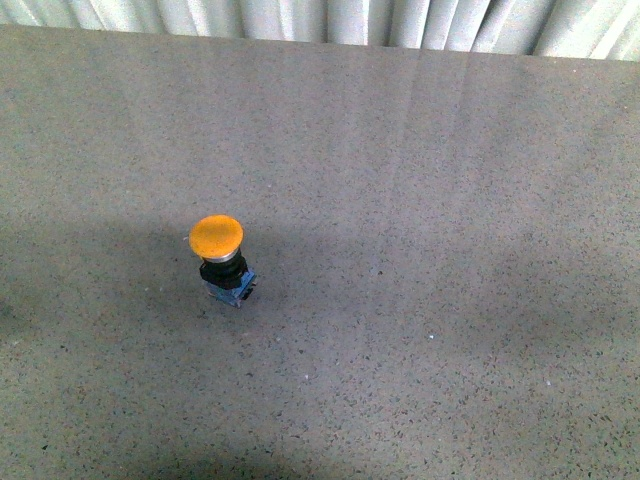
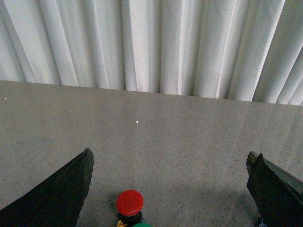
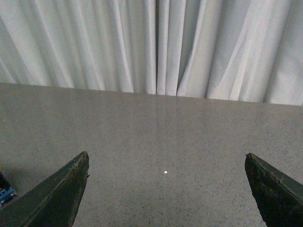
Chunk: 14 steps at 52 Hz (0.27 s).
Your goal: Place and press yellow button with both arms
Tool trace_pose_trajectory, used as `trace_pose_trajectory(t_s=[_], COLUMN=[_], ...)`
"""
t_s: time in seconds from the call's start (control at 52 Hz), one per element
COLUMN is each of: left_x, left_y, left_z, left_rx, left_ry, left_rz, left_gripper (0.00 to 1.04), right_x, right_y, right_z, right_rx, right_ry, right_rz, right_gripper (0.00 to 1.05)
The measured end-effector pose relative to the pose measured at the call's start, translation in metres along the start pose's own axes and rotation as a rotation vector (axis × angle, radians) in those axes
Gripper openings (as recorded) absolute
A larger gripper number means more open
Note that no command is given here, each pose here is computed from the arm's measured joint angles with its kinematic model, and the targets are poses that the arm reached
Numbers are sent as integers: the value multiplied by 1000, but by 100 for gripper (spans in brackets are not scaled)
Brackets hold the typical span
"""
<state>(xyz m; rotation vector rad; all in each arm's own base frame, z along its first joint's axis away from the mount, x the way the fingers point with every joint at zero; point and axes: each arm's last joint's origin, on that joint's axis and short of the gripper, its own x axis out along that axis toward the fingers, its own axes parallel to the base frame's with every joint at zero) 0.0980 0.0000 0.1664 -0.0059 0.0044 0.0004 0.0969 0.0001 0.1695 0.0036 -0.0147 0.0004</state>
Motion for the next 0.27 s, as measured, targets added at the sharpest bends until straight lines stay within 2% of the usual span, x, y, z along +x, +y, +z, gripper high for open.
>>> trace_pose_trajectory(t_s=[0.269], left_x=[0], left_y=[0], left_z=[0], left_rx=[0], left_ry=[0], left_rz=[0], left_gripper=[96], right_x=[0], right_y=[0], right_z=[0], right_rx=[0], right_ry=[0], right_rz=[0], right_gripper=[96])
